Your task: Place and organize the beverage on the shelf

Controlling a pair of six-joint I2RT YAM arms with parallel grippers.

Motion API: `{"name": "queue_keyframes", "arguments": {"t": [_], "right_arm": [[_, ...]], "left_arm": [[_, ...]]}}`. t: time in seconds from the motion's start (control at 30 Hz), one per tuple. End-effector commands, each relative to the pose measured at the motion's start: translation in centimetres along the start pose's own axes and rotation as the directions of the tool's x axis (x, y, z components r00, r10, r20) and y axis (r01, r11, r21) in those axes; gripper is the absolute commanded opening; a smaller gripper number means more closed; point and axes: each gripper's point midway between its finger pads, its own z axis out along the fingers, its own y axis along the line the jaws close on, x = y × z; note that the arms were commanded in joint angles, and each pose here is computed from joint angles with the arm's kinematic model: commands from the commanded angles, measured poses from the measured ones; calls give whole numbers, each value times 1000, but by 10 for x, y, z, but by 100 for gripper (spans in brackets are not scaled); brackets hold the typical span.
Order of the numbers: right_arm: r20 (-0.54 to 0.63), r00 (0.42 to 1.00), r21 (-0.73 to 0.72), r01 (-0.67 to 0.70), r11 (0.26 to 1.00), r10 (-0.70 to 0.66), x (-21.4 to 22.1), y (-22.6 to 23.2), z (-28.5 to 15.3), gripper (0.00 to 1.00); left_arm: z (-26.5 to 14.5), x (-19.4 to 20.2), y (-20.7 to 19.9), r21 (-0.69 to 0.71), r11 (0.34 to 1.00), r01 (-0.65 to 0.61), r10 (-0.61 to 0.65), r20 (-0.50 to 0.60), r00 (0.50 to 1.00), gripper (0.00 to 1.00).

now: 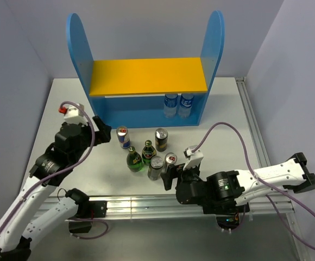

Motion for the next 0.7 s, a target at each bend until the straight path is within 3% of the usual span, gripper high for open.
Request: {"name": "queue_keyframes", "arguments": {"t": [0.0, 0.1, 0.17, 0.2, 0.23, 0.27, 0.3, 0.33, 0.37, 0.5, 0.67], "right_arm": [[91, 994, 100, -67, 993, 58, -2, -23, 3, 92], [95, 994, 100, -72, 992, 62, 0, -24, 5, 93], [101, 991, 82, -97, 992, 88, -1, -22, 4, 93], [101, 992, 81, -87, 993, 79, 1, -25, 5, 93], [105, 990, 69, -103, 992, 96, 0, -24, 5, 93], [107, 988, 58, -115, 992, 109, -1, -24, 4, 93], [105, 989, 57, -107, 993, 101, 1, -27, 4, 93], [107, 988, 50, -120, 991, 114, 0, -27, 3, 93], [107, 987, 50, -122, 991, 116, 0, -29, 3, 93], [101, 988, 64, -122, 990, 115, 4, -38, 3, 93], [95, 990, 71, -111, 991, 104, 12, -45, 6, 93]], "left_arm": [[-8, -27, -21, -22, 999, 40, -38, 95, 995, 99], [-14, -32, -36, -43, 998, 44, -39, 112, 993, 99], [-17, -20, -47, -122, 992, -20, 37, 137, 990, 99], [-27, 5, -74, -75, 994, -85, 92, 95, 991, 99], [-35, 1, -72, -133, 985, -111, 131, 160, 978, 99], [-45, -2, -87, -90, 996, 28, -10, 191, 981, 99], [-58, 16, -106, -35, 999, 4, 2, 171, 985, 99], [-65, 20, -93, -60, 995, -82, 91, 177, 980, 99], [-72, 21, -101, -21, 1000, 15, -11, 178, 984, 99], [-92, 56, -118, 94, 995, -38, 25, 129, 991, 99], [-84, 101, -105, 79, 995, -54, 47, 82, 995, 99]]}}
